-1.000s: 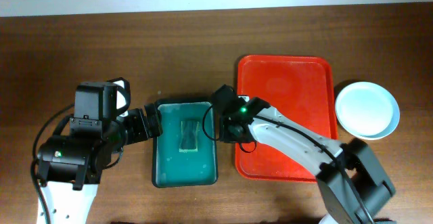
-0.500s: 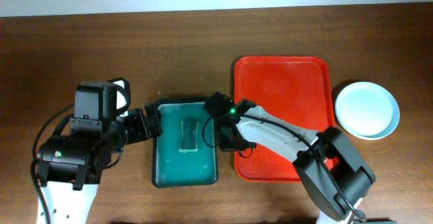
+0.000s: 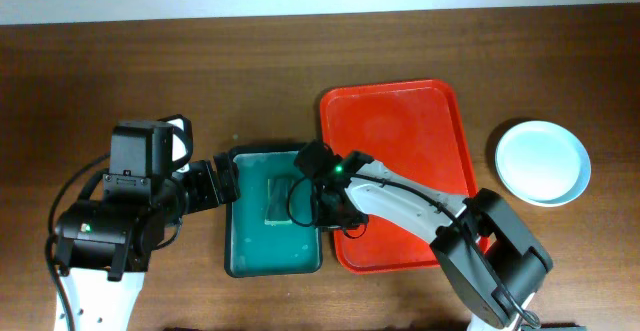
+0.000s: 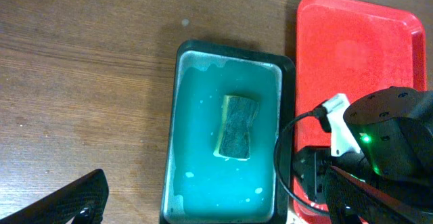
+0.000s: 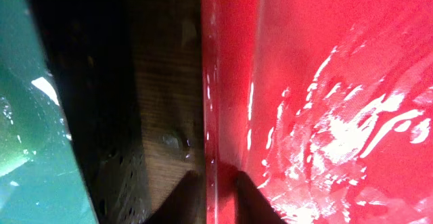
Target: Clean dirty plates on tray and stack at the side
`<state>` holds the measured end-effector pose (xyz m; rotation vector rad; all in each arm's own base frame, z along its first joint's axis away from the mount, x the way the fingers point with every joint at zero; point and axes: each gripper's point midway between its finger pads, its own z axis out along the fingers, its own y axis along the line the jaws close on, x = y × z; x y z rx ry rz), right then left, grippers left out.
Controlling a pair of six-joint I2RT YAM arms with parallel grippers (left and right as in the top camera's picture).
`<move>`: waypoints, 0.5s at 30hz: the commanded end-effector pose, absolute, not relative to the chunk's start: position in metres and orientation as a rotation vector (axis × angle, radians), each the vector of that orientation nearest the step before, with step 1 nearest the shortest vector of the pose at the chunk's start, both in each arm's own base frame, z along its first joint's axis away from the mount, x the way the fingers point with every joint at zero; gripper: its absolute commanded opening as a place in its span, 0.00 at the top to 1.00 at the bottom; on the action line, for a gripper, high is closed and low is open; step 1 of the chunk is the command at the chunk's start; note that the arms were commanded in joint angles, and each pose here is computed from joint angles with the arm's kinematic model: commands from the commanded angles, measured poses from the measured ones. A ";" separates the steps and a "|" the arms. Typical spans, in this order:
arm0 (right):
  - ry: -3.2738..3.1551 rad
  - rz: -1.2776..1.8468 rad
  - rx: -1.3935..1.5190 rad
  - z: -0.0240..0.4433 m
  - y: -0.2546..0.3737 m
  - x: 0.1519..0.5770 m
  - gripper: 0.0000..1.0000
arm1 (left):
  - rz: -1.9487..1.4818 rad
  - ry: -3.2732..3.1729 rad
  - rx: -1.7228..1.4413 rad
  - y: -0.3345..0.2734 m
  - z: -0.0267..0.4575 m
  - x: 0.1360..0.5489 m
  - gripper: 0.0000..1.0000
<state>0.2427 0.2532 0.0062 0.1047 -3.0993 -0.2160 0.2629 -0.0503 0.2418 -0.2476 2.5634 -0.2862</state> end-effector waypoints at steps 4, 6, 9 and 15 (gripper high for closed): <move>-3.534 -0.288 0.272 0.165 0.225 0.274 0.59 | -0.291 2.547 -0.242 -0.050 0.248 0.264 0.00; -3.768 -0.294 0.259 0.234 0.191 0.273 0.53 | -0.291 2.547 -0.242 -0.050 0.248 0.264 0.01; -3.984 -0.389 0.471 0.310 0.151 0.245 0.17 | -0.291 2.547 -0.242 -0.050 0.248 0.264 0.01; -4.088 -0.671 0.437 0.353 0.108 0.194 0.02 | -0.291 2.547 -0.242 -0.050 0.248 0.264 0.01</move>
